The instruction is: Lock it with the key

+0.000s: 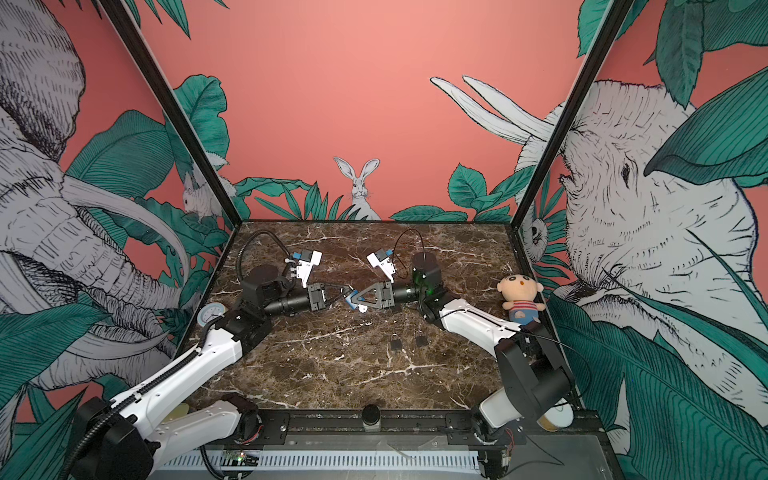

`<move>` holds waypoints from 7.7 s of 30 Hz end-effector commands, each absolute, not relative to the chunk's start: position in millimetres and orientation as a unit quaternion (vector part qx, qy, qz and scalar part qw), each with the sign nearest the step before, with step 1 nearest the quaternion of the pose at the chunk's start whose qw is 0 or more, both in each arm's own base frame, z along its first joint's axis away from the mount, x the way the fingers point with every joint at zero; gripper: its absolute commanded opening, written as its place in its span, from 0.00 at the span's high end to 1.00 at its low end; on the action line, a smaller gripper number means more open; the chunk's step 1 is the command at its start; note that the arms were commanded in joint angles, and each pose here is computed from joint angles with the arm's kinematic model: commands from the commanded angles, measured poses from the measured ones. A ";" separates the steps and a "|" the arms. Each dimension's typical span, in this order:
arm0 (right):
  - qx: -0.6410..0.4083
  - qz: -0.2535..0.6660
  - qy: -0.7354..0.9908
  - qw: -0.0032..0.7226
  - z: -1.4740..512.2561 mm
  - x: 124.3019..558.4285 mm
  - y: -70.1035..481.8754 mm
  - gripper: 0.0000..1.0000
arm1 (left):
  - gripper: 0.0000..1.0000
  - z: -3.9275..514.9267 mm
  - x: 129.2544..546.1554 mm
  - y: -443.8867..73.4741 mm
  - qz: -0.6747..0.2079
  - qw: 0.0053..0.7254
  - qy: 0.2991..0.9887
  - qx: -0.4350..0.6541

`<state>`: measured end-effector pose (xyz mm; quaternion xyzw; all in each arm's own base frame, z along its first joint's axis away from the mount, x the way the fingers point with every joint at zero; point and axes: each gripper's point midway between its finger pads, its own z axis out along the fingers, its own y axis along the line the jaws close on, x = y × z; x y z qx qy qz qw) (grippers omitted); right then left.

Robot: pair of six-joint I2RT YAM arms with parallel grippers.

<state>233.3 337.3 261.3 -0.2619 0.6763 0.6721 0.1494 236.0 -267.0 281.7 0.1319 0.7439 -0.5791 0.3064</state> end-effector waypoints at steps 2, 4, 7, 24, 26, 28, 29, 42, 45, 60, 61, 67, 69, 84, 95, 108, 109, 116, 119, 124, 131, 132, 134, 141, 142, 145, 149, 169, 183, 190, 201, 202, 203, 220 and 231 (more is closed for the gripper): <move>-0.230 0.663 0.687 0.189 258.9 249.3 336.0 0.65 | 1.00 299.5 235.0 -252.5 -0.576 0.346 0.729 0.130; -0.227 0.663 0.687 0.192 259.2 249.6 333.7 0.64 | 1.00 301.7 238.5 -245.0 -0.574 0.356 0.728 0.119; -0.228 0.664 0.685 0.194 261.7 247.6 332.5 0.63 | 1.00 305.1 241.6 -239.3 -0.573 0.363 0.726 0.112; -0.241 0.670 0.678 0.186 268.0 237.9 338.6 0.66 | 1.00 308.9 255.1 -237.1 -0.560 0.378 0.731 0.098; -0.243 0.671 0.676 0.185 270.1 236.3 339.0 0.68 | 1.00 308.1 257.5 -237.5 -0.558 0.377 0.733 0.096; -0.245 0.671 0.675 0.185 271.9 235.6 339.4 0.69 | 1.00 306.7 260.0 -237.2 -0.555 0.378 0.736 0.092; -0.246 0.672 0.674 0.184 272.4 234.7 340.1 0.69 | 1.00 306.2 261.1 -237.3 -0.554 0.378 0.737 0.090; -0.254 0.674 0.672 0.171 271.1 229.8 349.0 0.84 | 1.00 304.9 267.4 -234.4 -0.545 0.387 0.740 0.079; -0.253 0.673 0.674 0.171 269.8 230.8 349.4 0.93 | 1.00 305.8 266.7 -233.9 -0.545 0.388 0.739 0.079; -0.243 0.683 0.670 0.161 261.2 229.2 348.4 1.00 | 1.00 324.4 279.5 -201.3 -0.542 0.427 0.722 0.048; -0.242 0.682 0.671 0.161 260.4 228.9 348.1 1.00 | 1.00 327.6 280.8 -198.1 -0.544 0.429 0.719 0.046; -0.240 0.685 0.669 0.162 261.0 228.6 345.7 1.00 | 1.00 338.4 286.2 -182.6 -0.553 0.437 0.708 0.036; -0.239 0.684 0.670 0.161 259.3 228.5 345.3 1.00 | 1.00 339.2 286.2 -181.0 -0.554 0.437 0.708 0.037; -0.201 0.517 0.797 0.239 217.1 260.9 307.4 1.00 | 1.00 276.0 282.8 -185.5 -0.511 0.351 0.783 0.048; -0.133 0.440 0.846 0.270 192.0 288.4 276.1 1.00 | 1.00 206.8 278.4 -215.0 -0.484 0.252 0.834 0.076; -0.121 0.428 0.852 0.276 185.7 293.3 271.0 1.00 | 1.00 132.4 298.3 -260.2 -0.450 0.164 0.872 0.100; -0.120 0.428 0.853 0.274 184.3 293.5 271.3 1.00 | 1.00 127.2 300.9 -262.8 -0.448 0.159 0.874 0.101; -0.117 0.433 0.853 0.265 177.8 296.7 275.6 1.00 | 1.00 107.6 322.5 -275.1 -0.443 0.146 0.880 0.085; -0.118 0.436 0.853 0.262 176.1 296.9 277.1 1.00 | 1.00 98.6 328.9 -278.9 -0.440 0.137 0.884 0.080; -0.118 0.432 0.855 0.260 171.6 297.8 277.0 1.00 | 1.00 83.7 339.8 -285.0 -0.440 0.132 0.886 0.061; -0.120 0.430 0.857 0.259 167.8 299.3 277.7 1.00 | 1.00 68.3 349.0 -290.5 -0.437 0.125 0.890 0.039; -0.121 0.430 0.857 0.258 167.2 299.3 278.0 1.00 | 1.00 67.9 349.4 -290.8 -0.437 0.124 0.890 0.038; -0.121 0.432 0.856 0.256 165.4 299.1 278.5 1.00 | 1.00 65.0 350.1 -289.8 -0.433 0.123 0.892 0.034; -0.118 0.431 0.858 0.255 160.3 299.6 278.4 1.00 | 0.83 57.8 350.8 -284.7 -0.417 0.125 0.900 0.023; -0.117 0.431 0.858 0.255 160.1 299.9 278.7 1.00 | 0.82 57.3 351.6 -283.8 -0.414 0.126 0.901 0.021; -0.115 0.430 0.859 0.252 156.7 299.8 278.3 1.00 | 0.80 55.4 351.5 -281.9 -0.410 0.126 0.903 0.014; -0.111 0.429 0.860 0.251 153.8 301.3 278.5 1.00 | 0.78 54.7 357.1 -276.1 -0.394 0.144 0.908 0.002; -0.053 0.387 0.882 0.265 120.1 325.3 279.8 1.00 | 0.75 95.0 359.5 -224.1 -0.385 0.218 0.896 -0.031; -0.046 0.375 0.891 0.253 77.8 333.1 319.0 1.00 | 0.70 167.6 332.4 -183.9 -0.353 0.319 0.879 -0.011; -0.043 0.378 0.889 0.254 70.9 339.2 326.4 1.00 | 0.69 169.4 326.3 -181.1 -0.359 0.323 0.875 -0.019; -0.032 0.369 0.897 0.243 51.9 343.7 328.0 1.00 | 0.69 171.4 328.2 -183.8 -0.371 0.323 0.870 -0.024; -0.032 0.368 0.897 0.242 49.9 343.6 327.8 1.00 | 0.69 170.4 327.6 -183.8 -0.371 0.322 0.871 -0.024; -0.031 0.368 0.897 0.242 48.6 343.4 327.8 1.00 | 0.69 170.8 327.8 -183.8 -0.370 0.322 0.871 -0.024; -0.030 0.361 0.902 0.235 39.2 340.2 324.5 0.86 | 0.68 169.1 331.1 -186.1 -0.376 0.318 0.870 -0.028; -0.057 0.330 0.905 0.263 69.7 337.2 310.9 0.83 | 0.68 179.6 332.2 -178.7 -0.358 0.340 0.869 -0.028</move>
